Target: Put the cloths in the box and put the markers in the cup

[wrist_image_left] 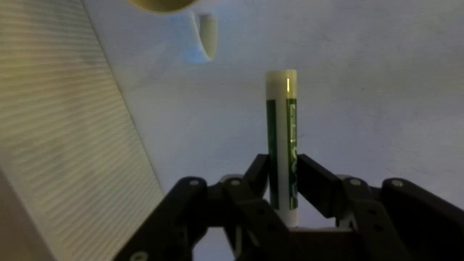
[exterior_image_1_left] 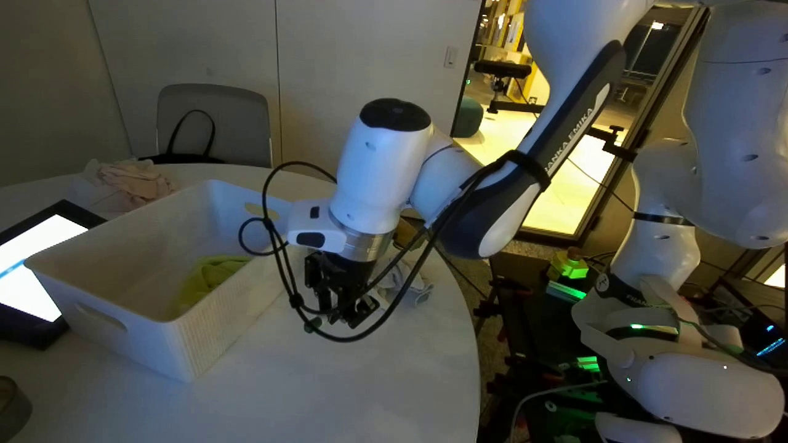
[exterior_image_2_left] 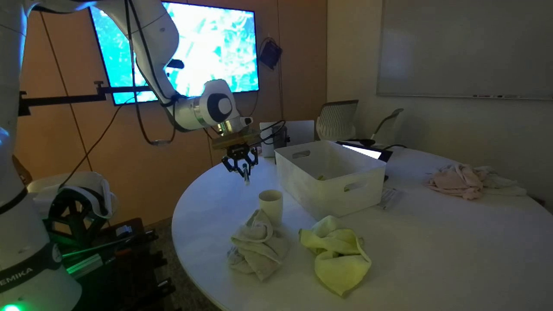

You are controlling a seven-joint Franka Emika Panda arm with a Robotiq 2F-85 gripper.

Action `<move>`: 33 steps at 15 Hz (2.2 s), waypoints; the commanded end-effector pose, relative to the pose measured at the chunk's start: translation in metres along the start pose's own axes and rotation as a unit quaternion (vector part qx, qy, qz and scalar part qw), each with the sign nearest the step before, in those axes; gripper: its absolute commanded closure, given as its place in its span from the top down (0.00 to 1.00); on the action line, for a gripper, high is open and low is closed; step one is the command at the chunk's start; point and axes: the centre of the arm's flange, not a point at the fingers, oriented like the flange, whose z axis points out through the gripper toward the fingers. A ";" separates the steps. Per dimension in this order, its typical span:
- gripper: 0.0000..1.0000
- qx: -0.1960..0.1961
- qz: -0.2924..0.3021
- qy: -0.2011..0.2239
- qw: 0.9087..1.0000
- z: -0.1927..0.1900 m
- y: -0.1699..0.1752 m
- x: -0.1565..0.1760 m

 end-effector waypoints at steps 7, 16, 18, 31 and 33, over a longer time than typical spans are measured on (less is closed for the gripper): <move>0.08 -0.050 0.174 0.073 0.981 -0.017 0.023 -0.074; 0.08 -0.068 0.243 0.111 0.961 0.000 0.054 -0.112; 0.08 -0.062 0.246 0.120 0.960 0.012 0.058 -0.119; 0.41 -0.038 0.245 0.166 0.954 0.059 0.063 -0.147; 0.59 -0.037 0.246 0.169 0.954 0.057 0.064 -0.152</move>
